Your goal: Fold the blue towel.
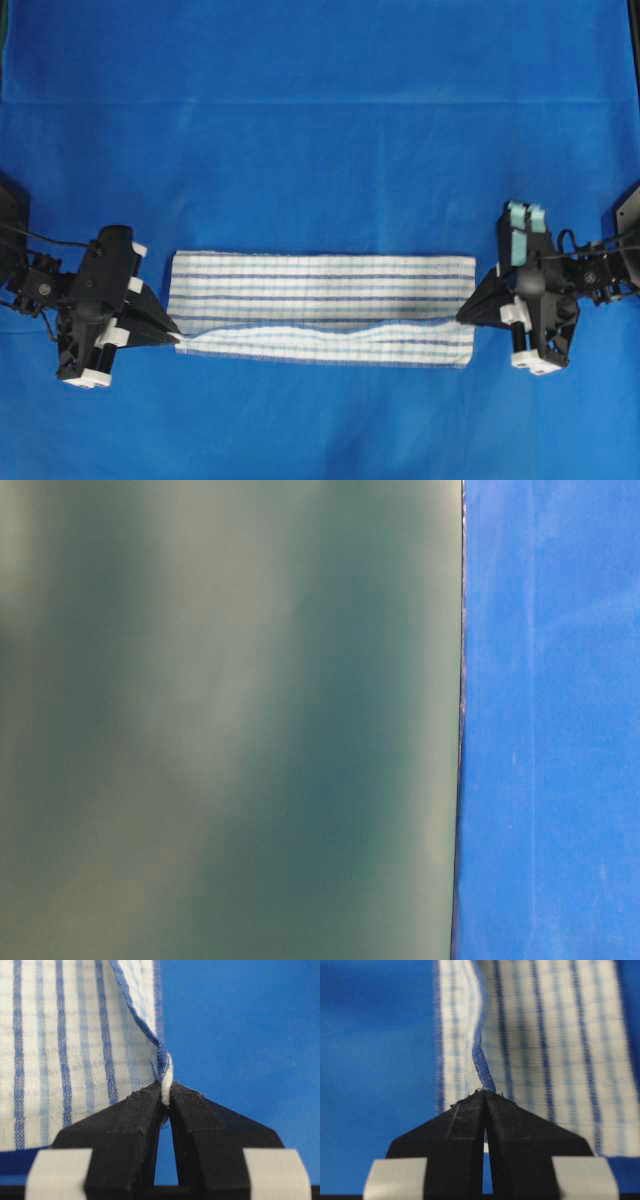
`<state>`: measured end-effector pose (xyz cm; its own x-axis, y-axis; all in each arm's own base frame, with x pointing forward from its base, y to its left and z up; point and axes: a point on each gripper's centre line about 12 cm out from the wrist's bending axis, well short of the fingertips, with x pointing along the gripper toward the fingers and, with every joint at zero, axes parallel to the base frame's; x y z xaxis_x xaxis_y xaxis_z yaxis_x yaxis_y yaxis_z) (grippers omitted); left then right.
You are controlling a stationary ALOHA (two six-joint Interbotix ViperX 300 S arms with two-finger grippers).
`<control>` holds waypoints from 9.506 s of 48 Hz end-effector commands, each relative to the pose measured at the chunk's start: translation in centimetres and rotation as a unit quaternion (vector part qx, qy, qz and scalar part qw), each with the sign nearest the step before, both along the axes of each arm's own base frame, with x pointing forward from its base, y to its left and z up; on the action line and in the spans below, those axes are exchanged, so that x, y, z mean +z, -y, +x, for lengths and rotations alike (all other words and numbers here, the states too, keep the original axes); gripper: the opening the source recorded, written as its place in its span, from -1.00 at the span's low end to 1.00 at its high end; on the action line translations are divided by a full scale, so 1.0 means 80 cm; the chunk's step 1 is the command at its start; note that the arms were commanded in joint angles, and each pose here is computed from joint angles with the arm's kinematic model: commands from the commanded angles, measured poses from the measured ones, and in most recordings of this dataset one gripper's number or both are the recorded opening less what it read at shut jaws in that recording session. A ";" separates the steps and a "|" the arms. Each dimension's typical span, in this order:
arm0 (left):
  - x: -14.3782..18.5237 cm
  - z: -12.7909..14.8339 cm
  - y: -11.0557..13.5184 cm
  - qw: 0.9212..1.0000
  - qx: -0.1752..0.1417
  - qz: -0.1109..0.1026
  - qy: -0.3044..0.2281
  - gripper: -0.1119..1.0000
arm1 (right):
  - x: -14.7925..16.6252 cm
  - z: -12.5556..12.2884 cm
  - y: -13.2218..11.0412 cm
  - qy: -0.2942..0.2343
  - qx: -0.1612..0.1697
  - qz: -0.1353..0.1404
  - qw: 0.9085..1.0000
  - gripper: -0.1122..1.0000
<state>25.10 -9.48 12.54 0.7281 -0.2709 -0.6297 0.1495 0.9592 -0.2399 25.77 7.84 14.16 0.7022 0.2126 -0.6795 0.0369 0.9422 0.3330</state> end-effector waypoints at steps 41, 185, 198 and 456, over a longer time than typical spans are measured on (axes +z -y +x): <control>0.005 0.024 -0.065 0.996 0.085 0.024 -0.013 0.50 | 0.008 0.020 0.043 -0.031 -0.060 -0.014 0.998 0.32; 0.107 0.154 -0.036 0.996 0.063 0.022 0.064 -0.78 | 0.133 0.068 0.264 0.033 -0.225 -0.197 0.954 -0.78; 0.121 0.215 -0.019 0.994 0.057 0.018 0.088 -0.78 | 0.143 0.097 0.305 0.035 -0.235 -0.230 0.944 -0.78; -0.073 0.156 -0.392 0.930 0.354 0.103 0.001 -0.75 | -0.058 0.120 0.394 -0.028 -0.262 -0.159 0.951 -0.68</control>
